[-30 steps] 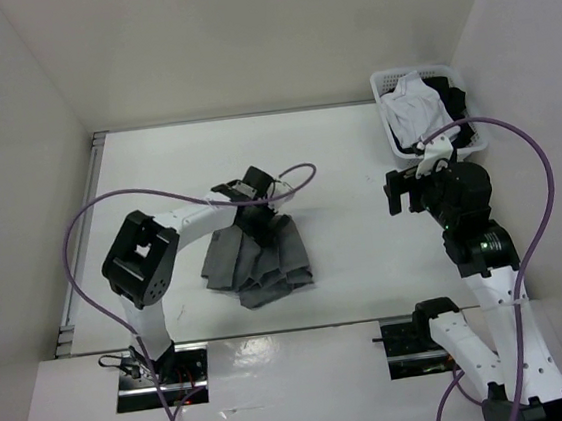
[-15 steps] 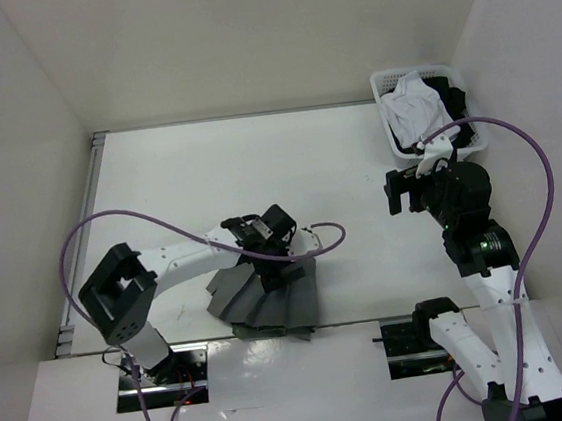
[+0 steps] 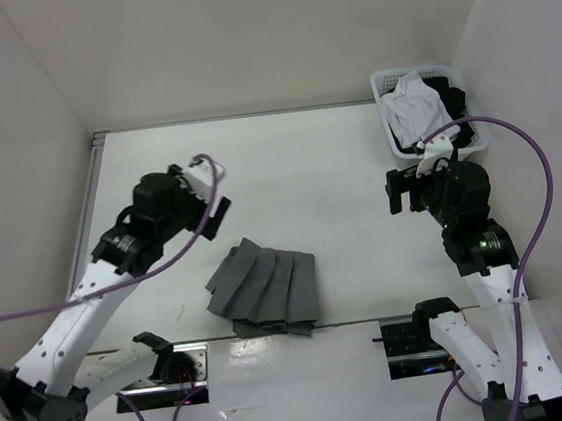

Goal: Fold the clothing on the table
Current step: Fold the skirt

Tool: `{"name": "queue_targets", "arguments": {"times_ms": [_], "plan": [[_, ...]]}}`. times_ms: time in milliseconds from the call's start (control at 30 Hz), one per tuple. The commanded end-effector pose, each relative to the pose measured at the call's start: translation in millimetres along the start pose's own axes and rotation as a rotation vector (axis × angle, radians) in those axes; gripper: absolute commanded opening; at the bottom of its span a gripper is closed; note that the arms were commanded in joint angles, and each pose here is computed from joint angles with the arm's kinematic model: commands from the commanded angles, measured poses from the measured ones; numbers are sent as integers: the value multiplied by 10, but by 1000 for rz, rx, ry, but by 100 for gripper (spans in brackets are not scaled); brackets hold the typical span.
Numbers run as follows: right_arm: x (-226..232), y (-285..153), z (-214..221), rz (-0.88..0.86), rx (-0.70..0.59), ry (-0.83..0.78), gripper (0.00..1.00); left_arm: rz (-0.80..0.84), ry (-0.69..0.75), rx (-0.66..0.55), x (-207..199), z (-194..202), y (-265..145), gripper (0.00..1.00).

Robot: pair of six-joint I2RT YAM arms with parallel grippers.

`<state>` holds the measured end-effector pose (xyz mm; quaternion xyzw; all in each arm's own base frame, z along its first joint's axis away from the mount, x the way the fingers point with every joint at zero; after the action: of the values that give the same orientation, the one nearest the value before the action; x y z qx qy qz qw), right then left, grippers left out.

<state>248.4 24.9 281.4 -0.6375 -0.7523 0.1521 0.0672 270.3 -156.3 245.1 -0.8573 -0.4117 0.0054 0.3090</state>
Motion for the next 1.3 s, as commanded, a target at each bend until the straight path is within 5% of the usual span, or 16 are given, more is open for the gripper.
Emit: {"name": "queue_targets", "arguments": {"times_ms": [0, 300, 467, 633, 900, 1033, 1267], "plan": [[-68, 23, -100, 40, -48, 15, 99, -265, -204, -58, 502, 96, -263, 100], [-224, -13, -165, 150, -79, 59, 99, -579, -550, -74, 1230, 559, -909, 100], [-374, -50, -149, 249, -86, 95, 99, -610, -612, -154, 1353, 587, -1223, 100], [-406, 32, -84, 263, -21, 116, 99, -627, -659, -97, 1433, 839, -1362, 100], [-450, 124, -19, 290, 29, 122, 99, -604, -842, 16, 2000, 1185, -1232, 100], [-512, 67, -32, 335, 10, 123, 99, -358, -1093, 51, 2092, 1633, -911, 100], [-528, 65, -51, 345, 2, 124, 99, -328, -1103, 71, 1995, 1854, -919, 100]]}}
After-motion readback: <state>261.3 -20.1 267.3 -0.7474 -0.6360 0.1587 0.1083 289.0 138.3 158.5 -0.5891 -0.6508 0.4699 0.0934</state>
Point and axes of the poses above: each gripper's point midway between its finger pads, its own y axis out along the fingers, its own x axis along the line the jaws close on, z = x × y, the point moved 2 cm from there along -y, back along the fingers, and after that the axes turned 1 degree about y, right-handed, at the moved point
